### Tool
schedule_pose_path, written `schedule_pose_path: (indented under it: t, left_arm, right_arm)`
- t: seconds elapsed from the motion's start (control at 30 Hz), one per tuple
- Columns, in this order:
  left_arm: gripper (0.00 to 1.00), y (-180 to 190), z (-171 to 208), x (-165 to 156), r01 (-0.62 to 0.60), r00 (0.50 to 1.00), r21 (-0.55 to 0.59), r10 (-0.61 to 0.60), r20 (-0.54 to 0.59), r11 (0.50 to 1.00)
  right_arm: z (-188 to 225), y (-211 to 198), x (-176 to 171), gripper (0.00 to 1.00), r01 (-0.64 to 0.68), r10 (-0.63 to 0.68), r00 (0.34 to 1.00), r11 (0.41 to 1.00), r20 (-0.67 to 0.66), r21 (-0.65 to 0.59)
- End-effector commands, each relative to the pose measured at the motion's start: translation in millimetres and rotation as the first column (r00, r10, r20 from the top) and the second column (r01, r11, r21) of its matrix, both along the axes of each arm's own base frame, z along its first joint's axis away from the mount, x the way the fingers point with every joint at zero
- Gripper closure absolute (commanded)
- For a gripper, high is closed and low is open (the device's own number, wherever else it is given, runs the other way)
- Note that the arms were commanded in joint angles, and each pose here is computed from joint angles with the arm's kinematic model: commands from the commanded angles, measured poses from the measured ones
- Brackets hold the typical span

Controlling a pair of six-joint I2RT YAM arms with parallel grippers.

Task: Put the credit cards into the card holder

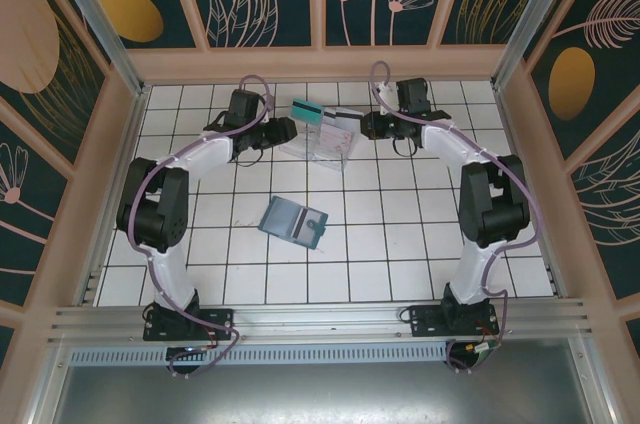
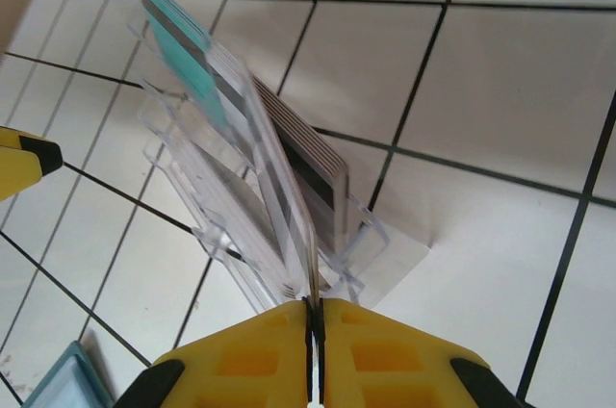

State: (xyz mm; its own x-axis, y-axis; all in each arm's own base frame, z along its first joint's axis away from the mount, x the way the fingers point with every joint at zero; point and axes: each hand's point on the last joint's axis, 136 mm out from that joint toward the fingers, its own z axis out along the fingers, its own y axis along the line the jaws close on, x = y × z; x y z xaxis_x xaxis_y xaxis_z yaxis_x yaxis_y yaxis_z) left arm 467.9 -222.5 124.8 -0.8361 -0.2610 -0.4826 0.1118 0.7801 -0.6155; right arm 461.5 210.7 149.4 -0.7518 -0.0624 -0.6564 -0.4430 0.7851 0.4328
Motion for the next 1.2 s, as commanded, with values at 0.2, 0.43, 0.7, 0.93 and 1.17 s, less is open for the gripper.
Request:
schedule_pose_path:
  t: [0.2, 0.43, 0.7, 0.93, 1.17]
  left_arm:
    - [0.52, -12, 41, 2, 0.041, 0.997, -0.119, -0.033, 0.07, 0.992]
    - [0.52, -17, 43, -2, 0.059, 0.996, -0.162, -0.048, 0.075, 0.985]
    - [0.52, -23, 58, -3, 0.075, 0.994, -0.225, -0.055, 0.092, 0.971]
    - [0.52, -31, 85, -13, 0.104, 0.989, -0.342, -0.061, 0.133, 0.934]
    - [0.52, -45, 124, -36, 0.174, 0.979, -0.586, -0.077, 0.186, 0.792]
  right_arm:
    - [1, 3, 1, 0.89, -0.011, 0.009, 0.999, 0.999, 0.042, 0.04]
    - [27, 3, 0, 0.91, -0.013, 0.006, 0.994, 0.998, 0.108, 0.061]
    - [37, 4, -4, 0.92, -0.02, 0.006, 0.99, 0.995, 0.144, 0.093]
    - [60, 7, -11, 0.93, -0.038, 0.009, 0.98, 0.989, 0.199, 0.143]
    - [93, 13, -31, 0.94, -0.091, 0.026, 0.969, 0.962, 0.246, 0.256]
